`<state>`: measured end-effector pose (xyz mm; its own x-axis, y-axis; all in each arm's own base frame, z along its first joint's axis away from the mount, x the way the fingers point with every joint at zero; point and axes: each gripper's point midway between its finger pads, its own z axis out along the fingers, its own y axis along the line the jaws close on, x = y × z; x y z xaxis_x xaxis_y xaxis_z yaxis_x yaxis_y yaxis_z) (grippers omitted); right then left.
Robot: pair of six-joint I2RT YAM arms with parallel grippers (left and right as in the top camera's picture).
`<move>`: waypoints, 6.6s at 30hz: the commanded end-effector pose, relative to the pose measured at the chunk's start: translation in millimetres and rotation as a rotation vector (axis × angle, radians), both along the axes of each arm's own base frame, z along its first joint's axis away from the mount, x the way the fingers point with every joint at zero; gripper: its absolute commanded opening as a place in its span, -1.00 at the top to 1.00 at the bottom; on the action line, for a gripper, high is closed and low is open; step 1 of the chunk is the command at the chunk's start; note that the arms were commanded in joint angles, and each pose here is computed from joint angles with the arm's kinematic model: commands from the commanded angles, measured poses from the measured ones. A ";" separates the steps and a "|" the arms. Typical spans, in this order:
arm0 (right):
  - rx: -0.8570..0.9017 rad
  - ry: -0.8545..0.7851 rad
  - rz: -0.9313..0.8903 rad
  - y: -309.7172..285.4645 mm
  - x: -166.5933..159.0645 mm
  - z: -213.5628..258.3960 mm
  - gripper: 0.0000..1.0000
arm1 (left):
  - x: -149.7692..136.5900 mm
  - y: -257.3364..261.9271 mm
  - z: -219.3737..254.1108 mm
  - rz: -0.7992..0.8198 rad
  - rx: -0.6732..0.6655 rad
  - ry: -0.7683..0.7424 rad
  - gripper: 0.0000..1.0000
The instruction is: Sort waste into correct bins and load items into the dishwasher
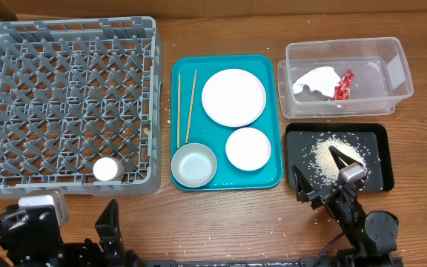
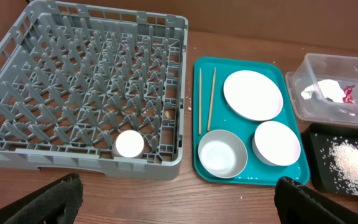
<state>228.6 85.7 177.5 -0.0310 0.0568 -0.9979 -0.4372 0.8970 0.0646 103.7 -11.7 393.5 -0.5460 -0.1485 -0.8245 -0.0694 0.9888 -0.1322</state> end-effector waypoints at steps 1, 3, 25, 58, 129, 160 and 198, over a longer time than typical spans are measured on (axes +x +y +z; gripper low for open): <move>0.007 -0.001 -0.017 -2.8 1.3 -1.7 -0.99 | 1.1 -2.1 0.9 -0.008 -0.014 -0.003 -1.00; 0.007 -0.001 -0.016 -2.7 1.2 -1.7 -0.99 | 1.1 -2.1 0.8 -0.008 -0.014 -0.003 -1.00; 0.007 -0.001 -0.016 -2.7 1.2 -1.7 -0.99 | 145.6 -48.9 -92.5 -0.167 -0.557 0.325 -1.00; 0.007 -0.001 -0.016 -2.7 1.2 -1.7 -0.99 | 325.5 -115.3 -385.7 -0.083 0.090 0.664 0.24; 0.007 -0.001 -0.016 -2.7 1.2 -1.7 -0.99 | 326.9 -94.2 -360.7 0.011 0.065 0.756 0.27; 0.007 -0.001 -0.016 -2.7 1.2 -1.7 -0.99 | 334.7 -68.5 -217.5 -0.144 0.091 0.637 0.77; 0.007 -0.001 -0.016 -2.7 1.2 -1.7 -0.99 | 347.8 -105.3 -250.6 -0.198 0.043 0.748 0.92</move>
